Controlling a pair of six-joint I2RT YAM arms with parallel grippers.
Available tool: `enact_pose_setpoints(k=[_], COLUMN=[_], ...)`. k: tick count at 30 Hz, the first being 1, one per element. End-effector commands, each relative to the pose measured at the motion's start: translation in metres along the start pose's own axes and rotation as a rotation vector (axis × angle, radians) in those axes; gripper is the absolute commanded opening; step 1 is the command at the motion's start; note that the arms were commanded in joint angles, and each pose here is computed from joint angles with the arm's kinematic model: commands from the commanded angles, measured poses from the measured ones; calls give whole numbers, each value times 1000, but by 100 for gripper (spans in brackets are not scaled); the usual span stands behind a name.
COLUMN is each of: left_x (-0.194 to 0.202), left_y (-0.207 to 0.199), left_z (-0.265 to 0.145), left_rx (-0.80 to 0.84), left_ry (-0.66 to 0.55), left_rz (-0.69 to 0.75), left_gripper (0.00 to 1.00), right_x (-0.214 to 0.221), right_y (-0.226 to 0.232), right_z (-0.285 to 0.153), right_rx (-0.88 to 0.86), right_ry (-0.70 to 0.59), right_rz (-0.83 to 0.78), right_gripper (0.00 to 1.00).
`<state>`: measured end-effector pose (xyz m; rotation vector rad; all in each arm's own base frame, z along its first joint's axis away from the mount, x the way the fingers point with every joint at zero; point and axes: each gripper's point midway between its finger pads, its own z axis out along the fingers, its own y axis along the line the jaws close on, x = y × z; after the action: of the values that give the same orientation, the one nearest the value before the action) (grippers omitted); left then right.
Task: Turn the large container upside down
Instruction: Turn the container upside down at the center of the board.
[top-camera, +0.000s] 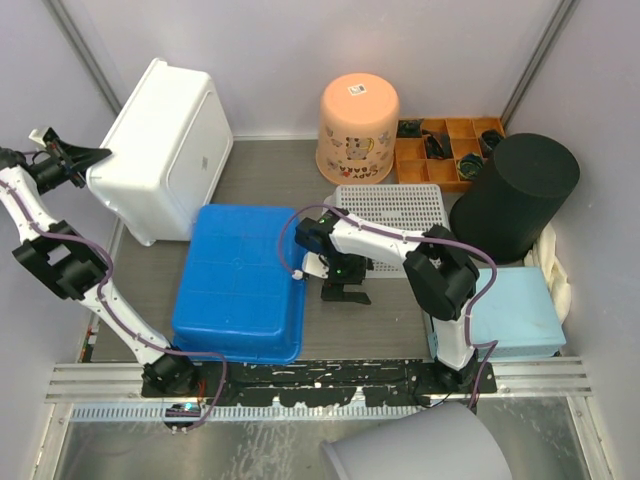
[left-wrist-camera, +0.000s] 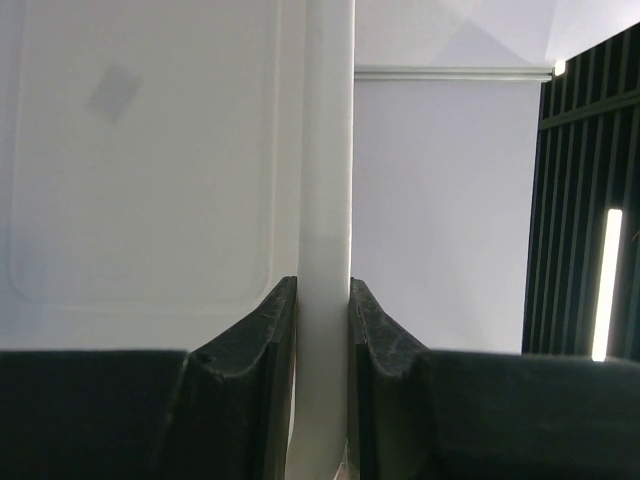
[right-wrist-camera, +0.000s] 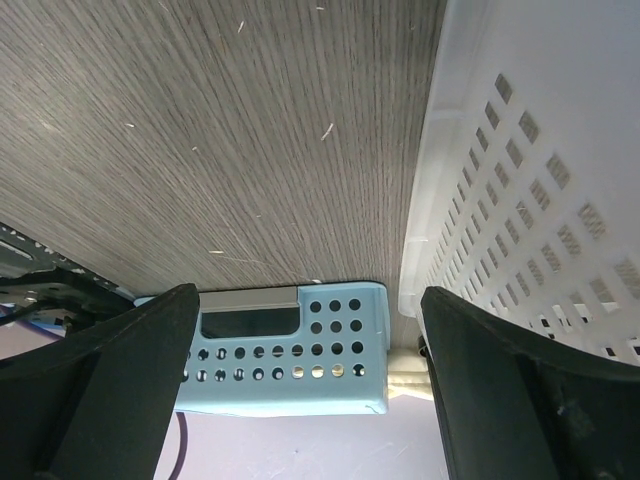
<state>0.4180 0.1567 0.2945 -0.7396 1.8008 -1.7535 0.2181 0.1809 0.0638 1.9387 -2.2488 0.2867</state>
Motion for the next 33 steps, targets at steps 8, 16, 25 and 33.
enact_pose_setpoints(k=[8,16,25,33], left_x=[30,9,-41,-65], left_y=[338,275,220,188], left_z=[-234,-281,-378,-454], left_rx=[-589,-915,-1479,-1984], left_ry=[-270,-337,-307,-207], left_rz=[-505,-177,188,413], left_gripper=[99,98,98,98], right_x=[-4,-4,-2,-3], right_y=[0,2,3,6], right_z=[-2,-1,1,2], right_rx=[7,7,12,7], right_ry=[11,12,19,29], right_rz=[-18,-23,-26,-34], right_gripper=[100,100,100,100])
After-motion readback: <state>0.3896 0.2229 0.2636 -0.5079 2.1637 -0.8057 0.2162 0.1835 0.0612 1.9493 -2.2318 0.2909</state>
